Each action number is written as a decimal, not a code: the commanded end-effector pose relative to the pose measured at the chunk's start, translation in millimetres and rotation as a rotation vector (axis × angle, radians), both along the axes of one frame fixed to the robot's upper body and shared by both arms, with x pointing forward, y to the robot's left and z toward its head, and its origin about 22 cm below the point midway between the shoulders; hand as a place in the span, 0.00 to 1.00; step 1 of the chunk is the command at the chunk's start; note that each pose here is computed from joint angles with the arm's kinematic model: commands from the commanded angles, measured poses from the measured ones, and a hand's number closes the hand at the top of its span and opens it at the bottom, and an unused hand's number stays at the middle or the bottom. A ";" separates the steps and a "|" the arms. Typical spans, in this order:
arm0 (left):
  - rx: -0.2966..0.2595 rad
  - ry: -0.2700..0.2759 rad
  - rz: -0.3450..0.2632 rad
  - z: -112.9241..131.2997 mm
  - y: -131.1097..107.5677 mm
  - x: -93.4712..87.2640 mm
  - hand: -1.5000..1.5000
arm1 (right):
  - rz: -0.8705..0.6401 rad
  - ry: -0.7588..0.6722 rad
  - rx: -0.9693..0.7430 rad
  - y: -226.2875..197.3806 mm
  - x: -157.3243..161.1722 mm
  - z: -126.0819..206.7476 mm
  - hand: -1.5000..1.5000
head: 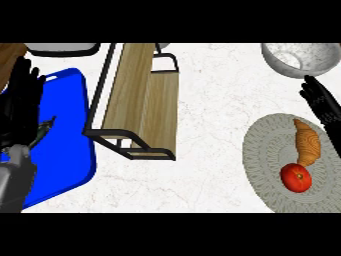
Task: Pick the croissant from the placemat and place it in the tiered shelf
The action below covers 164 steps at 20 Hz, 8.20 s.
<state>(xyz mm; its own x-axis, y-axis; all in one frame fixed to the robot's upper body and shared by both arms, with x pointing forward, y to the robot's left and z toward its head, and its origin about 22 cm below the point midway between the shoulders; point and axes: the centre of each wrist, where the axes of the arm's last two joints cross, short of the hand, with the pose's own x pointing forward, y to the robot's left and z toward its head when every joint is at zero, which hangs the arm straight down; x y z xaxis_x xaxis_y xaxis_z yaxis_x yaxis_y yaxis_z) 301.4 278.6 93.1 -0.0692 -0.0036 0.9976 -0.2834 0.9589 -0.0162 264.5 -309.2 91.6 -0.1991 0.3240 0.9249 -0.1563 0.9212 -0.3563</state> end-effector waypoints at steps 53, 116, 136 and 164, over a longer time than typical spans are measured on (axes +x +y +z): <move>0.246 0.352 -0.395 -123.9 -12.5 -53.0 0.50 | -1.019 0.983 -1.004 64.8 96.0 -25.4 0.00; 0.242 0.312 -0.504 -126.5 -33.9 -48.9 0.50 | 0.331 -0.222 -1.101 177.2 117.0 10.0 1.00; 0.254 0.329 -0.442 -122.6 -23.6 -41.3 0.50 | 0.643 -0.519 -0.492 148.8 201.2 205.0 1.00; 0.258 0.316 -0.500 -117.4 -37.1 -42.5 0.50 | 0.960 -0.049 -0.364 284.5 194.2 104.0 0.00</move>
